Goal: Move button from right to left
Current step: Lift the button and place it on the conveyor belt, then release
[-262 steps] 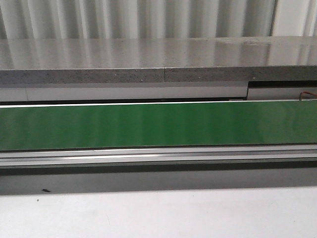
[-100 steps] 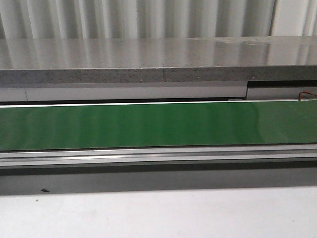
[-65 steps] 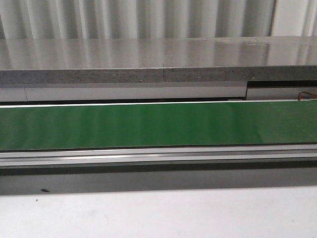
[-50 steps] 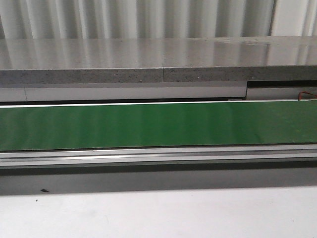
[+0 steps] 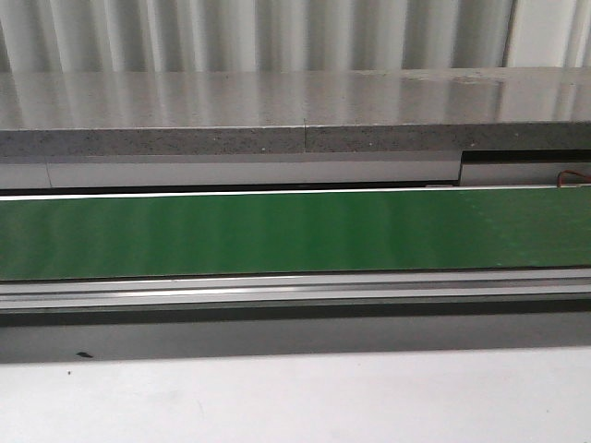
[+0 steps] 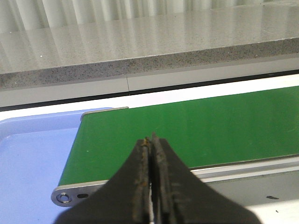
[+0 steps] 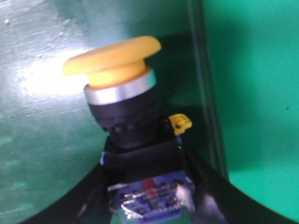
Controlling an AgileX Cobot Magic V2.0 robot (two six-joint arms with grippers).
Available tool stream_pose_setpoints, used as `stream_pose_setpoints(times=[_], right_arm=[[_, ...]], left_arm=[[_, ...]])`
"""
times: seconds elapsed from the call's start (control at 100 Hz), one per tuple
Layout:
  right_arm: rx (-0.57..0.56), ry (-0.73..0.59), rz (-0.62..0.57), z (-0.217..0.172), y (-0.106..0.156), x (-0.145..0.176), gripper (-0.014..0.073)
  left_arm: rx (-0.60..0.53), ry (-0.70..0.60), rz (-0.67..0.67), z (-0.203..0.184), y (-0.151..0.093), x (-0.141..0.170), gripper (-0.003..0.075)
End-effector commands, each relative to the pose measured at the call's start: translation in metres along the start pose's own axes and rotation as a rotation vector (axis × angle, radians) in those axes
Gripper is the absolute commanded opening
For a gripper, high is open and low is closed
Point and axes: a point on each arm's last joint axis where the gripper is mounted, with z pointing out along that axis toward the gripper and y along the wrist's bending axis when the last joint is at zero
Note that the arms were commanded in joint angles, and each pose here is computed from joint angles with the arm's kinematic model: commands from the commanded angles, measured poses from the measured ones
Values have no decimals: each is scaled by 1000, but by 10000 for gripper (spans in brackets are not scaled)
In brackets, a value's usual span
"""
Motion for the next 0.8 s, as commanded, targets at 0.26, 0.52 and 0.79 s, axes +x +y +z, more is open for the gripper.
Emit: stream_pose_setpoints(times=[0.26, 0.52, 0.79], right_arm=[[-71, -180, -68, -54, 15, 0, 613], [-100, -285, -239, -88, 45, 14, 323], [-94, -395, -426, -122, 76, 35, -60]], left_arm=[[2, -70, -12, 0, -1, 4, -21], [2, -70, -12, 0, -1, 4, -21], [2, -70, -12, 0, -1, 4, -20]])
